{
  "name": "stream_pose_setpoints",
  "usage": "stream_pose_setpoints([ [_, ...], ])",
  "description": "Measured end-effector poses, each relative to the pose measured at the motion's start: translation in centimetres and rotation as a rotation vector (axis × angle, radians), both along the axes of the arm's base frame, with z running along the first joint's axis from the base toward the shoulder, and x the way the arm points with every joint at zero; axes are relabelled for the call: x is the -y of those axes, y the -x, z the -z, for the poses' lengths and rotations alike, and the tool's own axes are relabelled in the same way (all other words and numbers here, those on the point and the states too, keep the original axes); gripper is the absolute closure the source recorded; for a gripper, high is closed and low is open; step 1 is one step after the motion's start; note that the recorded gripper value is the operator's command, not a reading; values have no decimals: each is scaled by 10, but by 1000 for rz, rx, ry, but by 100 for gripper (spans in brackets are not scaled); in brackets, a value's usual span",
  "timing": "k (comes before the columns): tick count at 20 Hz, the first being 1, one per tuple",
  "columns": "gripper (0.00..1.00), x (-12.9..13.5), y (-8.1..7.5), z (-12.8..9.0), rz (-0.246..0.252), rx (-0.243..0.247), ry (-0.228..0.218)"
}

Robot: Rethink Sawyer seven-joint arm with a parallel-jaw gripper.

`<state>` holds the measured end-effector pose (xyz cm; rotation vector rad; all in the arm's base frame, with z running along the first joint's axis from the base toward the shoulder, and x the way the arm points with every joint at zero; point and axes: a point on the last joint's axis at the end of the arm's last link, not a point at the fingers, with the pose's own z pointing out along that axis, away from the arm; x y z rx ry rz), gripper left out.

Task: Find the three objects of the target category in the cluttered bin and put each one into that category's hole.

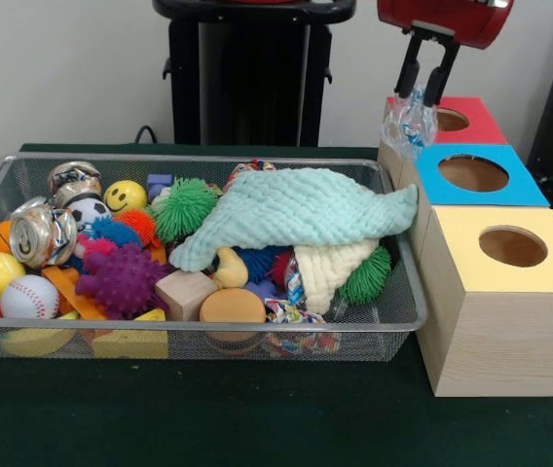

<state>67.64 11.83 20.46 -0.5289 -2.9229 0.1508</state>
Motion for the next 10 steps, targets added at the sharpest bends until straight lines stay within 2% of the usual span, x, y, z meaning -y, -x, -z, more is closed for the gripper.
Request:
stream_pose_setpoints([
  [10,100,-14,-16,-10,18,45,13],
])
